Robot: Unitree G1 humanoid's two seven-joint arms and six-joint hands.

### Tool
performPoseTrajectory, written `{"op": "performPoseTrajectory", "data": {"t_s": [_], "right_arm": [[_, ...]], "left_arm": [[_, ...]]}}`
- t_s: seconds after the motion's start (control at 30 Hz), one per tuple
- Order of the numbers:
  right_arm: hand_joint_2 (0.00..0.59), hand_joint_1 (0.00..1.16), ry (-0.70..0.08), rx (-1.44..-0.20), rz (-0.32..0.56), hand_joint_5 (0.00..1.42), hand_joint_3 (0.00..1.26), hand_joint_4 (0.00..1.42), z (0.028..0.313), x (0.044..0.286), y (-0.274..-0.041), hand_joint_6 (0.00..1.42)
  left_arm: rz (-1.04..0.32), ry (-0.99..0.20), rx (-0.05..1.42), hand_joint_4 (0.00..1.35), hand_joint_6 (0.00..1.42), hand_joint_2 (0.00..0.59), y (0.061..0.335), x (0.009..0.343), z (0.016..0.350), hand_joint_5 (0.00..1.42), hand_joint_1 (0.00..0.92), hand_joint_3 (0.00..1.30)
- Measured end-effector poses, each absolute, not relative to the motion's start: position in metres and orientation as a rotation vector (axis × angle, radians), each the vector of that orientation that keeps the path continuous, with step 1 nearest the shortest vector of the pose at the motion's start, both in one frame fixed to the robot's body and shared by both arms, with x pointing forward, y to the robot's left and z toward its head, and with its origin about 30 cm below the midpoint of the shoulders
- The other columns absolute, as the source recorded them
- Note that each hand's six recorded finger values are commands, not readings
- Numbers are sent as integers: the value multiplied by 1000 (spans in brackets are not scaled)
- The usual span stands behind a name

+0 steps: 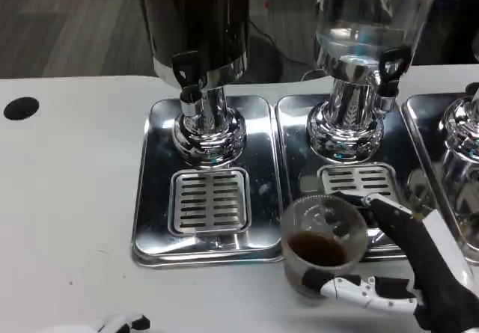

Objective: Grasp the cup under the faucet to collect the drink, then remove the cup.

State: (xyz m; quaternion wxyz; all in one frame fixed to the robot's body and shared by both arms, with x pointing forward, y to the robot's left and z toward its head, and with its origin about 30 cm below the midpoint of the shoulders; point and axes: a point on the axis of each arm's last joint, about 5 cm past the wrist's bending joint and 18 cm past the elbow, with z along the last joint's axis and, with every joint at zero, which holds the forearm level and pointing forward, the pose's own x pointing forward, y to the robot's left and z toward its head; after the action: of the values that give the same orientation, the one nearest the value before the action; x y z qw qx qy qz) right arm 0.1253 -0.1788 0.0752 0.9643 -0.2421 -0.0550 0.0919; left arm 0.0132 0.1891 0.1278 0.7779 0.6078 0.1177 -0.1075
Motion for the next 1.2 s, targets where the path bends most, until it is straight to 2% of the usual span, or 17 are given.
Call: {"op": "performPoseTrajectory", "data": {"t_s": [0.27, 0.5, 1.2], "right_arm": [[94, 728, -123, -510, 185, 474, 447, 496, 70, 111, -192, 303], [97, 724, -104, -510, 180, 474, 447, 496, 63, 102, -197, 306], [98, 722, -132, -459, 256, 474, 452, 496, 57, 101, -170, 307]], "left_arm": [[-235, 261, 1327, 240, 515, 125, 187, 13, 127, 335, 0, 306], [-239, 251, 1321, 240, 515, 125, 185, 13, 128, 335, 0, 306], [-204, 279, 1336, 240, 515, 125, 195, 8, 133, 335, 0, 306]]}}
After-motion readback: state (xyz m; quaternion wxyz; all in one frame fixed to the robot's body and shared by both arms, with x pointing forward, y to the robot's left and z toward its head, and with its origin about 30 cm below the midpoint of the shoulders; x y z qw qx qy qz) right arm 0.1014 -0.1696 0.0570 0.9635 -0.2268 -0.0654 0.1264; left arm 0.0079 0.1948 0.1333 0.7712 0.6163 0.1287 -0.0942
